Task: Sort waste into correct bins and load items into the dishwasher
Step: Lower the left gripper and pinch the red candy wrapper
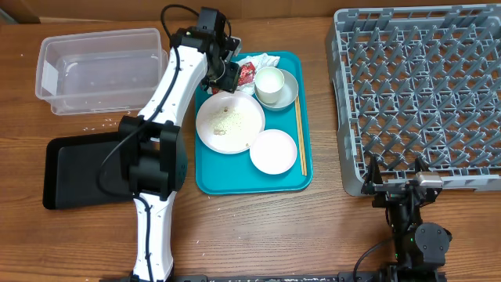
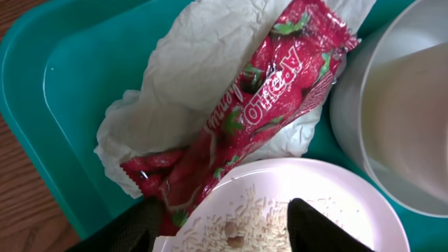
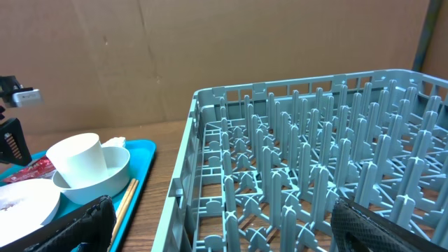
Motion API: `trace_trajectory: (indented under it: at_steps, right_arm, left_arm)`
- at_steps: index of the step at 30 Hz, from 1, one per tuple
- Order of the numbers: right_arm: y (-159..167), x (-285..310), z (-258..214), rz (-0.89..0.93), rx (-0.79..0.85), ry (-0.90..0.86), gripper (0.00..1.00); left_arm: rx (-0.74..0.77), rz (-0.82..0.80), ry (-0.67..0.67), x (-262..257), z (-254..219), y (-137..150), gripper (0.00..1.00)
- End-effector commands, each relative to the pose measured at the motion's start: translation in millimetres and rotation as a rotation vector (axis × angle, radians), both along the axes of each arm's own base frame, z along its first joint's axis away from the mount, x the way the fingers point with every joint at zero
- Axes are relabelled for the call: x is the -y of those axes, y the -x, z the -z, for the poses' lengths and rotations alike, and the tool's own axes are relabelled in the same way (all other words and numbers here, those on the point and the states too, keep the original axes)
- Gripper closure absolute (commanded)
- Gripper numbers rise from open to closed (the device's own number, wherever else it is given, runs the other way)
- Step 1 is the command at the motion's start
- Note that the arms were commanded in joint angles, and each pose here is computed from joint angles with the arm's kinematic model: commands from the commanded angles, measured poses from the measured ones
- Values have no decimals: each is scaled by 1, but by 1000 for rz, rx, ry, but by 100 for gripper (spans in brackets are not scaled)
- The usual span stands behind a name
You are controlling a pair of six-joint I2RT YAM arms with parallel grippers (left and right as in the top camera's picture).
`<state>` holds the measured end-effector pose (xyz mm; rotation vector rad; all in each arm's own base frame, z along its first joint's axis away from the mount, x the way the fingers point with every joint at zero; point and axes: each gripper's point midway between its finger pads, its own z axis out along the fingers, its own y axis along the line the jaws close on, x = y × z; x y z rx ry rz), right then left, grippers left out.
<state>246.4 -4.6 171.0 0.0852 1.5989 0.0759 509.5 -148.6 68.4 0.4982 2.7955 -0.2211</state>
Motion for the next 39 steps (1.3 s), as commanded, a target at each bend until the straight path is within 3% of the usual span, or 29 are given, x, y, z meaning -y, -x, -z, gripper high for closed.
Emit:
trace_trajectory:
  at_steps: [1,7,12,28,33,39]
  right_arm:
    - [0,0,1,0,7,-7,0]
    - [0,0,1,0,7,-7,0]
    - [0,0,1,0,7,-7,0]
    - [0,0,1,0,7,-7,0]
    - [0,0,1,0,7,-7,0]
    - [0,0,1,0,7,-7,0]
  left_arm:
    - [17,57,-29,-3,2,1,36]
    - [36,64,-32,-2,12,-2,37]
    - [43,64,-30,-2,13,-4,46]
    - [34,50,-76,-11,22,-2,47]
    - [34,50,-76,-11,22,-1,53]
    - [35,50,-76,-11,22,-2,52]
